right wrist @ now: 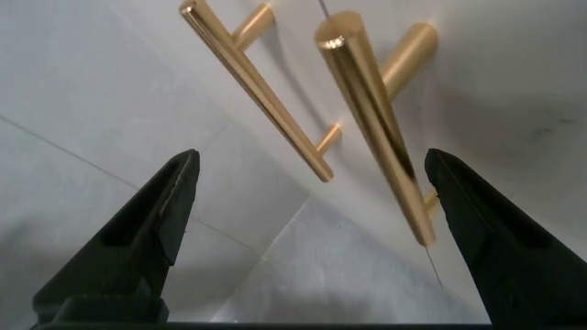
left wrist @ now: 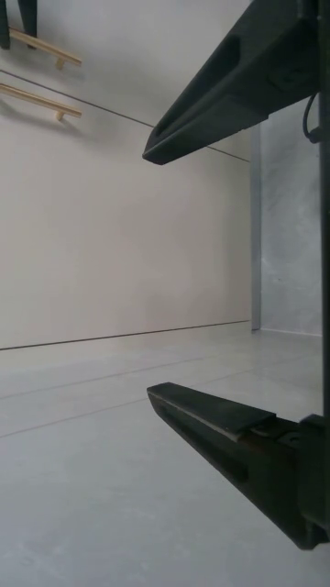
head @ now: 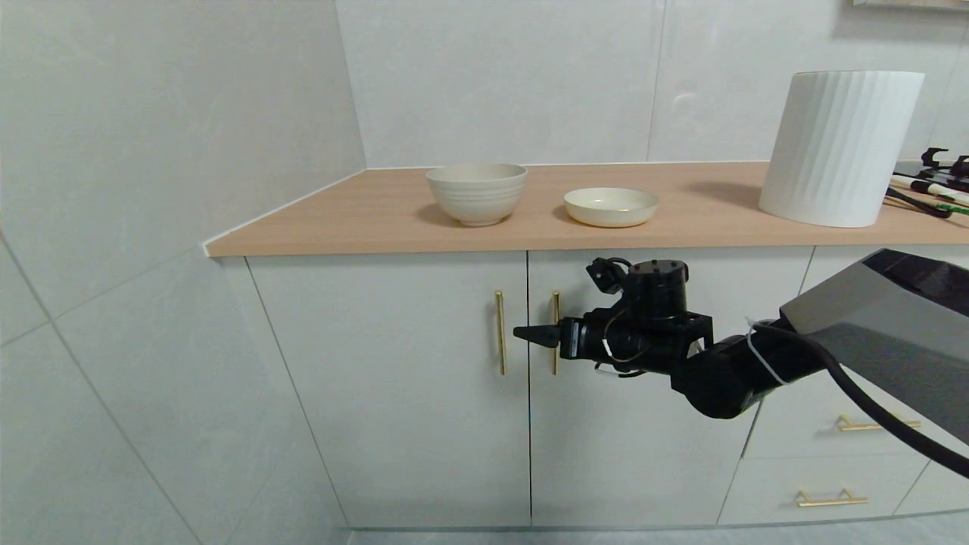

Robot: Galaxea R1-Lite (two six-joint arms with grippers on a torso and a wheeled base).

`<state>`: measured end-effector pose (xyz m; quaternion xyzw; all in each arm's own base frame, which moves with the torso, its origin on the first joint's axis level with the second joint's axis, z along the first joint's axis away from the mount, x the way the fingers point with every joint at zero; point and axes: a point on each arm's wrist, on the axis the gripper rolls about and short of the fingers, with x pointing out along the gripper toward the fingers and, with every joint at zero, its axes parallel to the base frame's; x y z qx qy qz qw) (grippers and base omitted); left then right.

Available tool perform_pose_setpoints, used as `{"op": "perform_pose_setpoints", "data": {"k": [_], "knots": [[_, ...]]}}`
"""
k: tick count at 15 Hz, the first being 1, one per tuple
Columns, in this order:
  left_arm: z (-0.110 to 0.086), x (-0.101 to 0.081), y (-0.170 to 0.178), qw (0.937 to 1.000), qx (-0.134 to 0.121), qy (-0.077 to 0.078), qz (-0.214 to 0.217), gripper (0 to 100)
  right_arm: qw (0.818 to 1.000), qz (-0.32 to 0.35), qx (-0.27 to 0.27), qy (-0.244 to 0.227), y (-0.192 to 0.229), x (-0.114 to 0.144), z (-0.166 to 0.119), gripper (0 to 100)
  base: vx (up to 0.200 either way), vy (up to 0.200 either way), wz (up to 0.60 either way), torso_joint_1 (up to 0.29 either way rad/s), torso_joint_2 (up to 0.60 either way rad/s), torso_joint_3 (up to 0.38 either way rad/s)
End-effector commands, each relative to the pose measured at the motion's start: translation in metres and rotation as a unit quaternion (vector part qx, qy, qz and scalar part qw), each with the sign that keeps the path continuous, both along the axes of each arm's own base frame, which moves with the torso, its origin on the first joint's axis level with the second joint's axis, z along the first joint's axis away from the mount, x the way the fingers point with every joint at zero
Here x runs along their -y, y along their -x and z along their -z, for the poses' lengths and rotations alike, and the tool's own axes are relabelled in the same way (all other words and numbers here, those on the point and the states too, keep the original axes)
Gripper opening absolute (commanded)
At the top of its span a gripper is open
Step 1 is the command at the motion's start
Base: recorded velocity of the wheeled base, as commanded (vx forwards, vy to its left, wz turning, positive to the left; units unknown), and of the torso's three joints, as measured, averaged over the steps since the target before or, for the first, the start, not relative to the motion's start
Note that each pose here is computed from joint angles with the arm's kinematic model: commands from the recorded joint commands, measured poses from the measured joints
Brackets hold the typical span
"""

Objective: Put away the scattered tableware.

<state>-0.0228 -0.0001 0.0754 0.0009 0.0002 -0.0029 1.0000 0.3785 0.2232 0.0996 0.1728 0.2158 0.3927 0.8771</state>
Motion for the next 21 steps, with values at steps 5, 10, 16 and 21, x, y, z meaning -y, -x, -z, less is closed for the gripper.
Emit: {"op": "perform_pose_setpoints", "data": {"k": [5,10,16,21], "knots": [[0.000,0.000,0.000,1.0000,0.000,0.000,0.000,100,1.000,0.004,0.013,-0.021,0.001,-0.015,0.009,100,0.000,0.000,0.00,0.000,0.00,0.000],[0.000,0.000,0.000,1.0000,0.000,0.000,-0.001,100,1.000,-0.002,0.005,-0.029,0.011,-0.013,0.000,100,0.000,0.000,0.00,0.000,0.00,0.000],[0.000,0.000,0.000,1.0000,0.000,0.000,0.000,100,0.999,-0.034,-0.007,-0.031,0.027,-0.006,-0.006,100,0.000,0.000,0.00,0.000,0.00,0.000],[0.000,0.000,0.000,1.0000,0.000,0.000,0.000,100,0.995,-0.089,-0.023,-0.030,0.064,-0.004,-0.016,100,0.000,0.000,0.00,0.000,0.00,0.000]]}}
